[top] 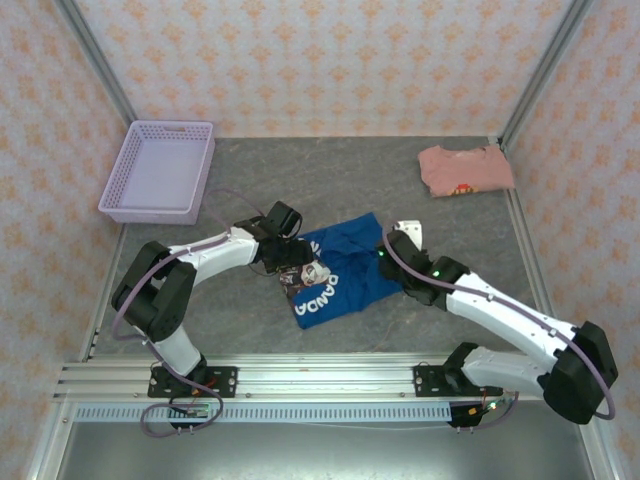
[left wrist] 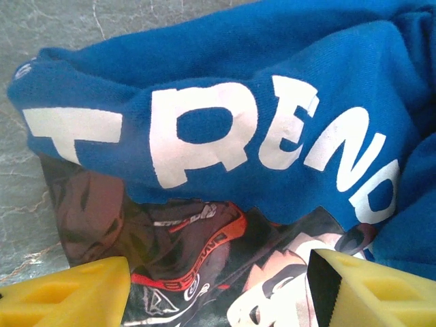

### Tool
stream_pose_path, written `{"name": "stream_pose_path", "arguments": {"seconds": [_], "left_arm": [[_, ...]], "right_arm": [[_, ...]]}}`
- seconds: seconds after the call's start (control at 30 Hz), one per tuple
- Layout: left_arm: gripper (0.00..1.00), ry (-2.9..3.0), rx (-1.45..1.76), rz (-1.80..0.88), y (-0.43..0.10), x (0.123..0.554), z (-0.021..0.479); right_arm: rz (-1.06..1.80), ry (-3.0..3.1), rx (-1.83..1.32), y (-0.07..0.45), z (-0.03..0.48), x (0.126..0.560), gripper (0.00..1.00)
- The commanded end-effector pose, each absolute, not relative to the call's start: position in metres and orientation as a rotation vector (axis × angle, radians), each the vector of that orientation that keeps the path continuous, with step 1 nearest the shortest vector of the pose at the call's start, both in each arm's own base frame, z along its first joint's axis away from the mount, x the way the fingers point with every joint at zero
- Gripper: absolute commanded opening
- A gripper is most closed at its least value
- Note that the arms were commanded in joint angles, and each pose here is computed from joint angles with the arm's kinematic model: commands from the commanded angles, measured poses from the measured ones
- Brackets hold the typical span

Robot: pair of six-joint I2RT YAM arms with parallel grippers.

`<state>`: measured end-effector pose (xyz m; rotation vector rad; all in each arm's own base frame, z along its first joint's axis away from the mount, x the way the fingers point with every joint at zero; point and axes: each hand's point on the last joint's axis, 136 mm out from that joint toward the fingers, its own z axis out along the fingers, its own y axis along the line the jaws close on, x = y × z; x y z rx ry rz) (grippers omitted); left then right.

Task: Fold the inside-out t-shirt
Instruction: Smooth out the T-shirt at the center of the table.

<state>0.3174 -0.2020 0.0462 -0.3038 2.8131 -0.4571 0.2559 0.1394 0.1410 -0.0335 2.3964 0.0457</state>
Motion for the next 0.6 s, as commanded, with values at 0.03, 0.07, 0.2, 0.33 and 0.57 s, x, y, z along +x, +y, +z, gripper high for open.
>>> {"name": "stream_pose_path", "arguments": {"seconds": [0.03,0.07,0.2,0.33,0.57], "left_arm": [[0.71,2.808,-0.275,-0.443,-0.203,0.323,0.053],[0.71,2.808,-0.275,-0.443,-0.203,0.323,0.053],[0.71,2.805,-0.271,-0.451,-0.204,0.324,0.054],[0.71,2.813,-0.262,-0.459,-0.205,0.321,0.057],[0.7,2.792,-0.238,-0.46,-0.206,0.325,0.068]], "right_arm": [[0.117,2.435,-0.21,0.18,0.135,0.25,0.65],[0.033,2.472,-0.227,0.177,0.124,0.251,0.68],[-0.032,2.53,-0.228,0.176,0.105,0.258,0.7],[0.022,2.623,-0.131,0.166,0.089,0.264,0.44],[-0.046,2.693,0.095,0.114,0.072,0.266,0.18]]}}
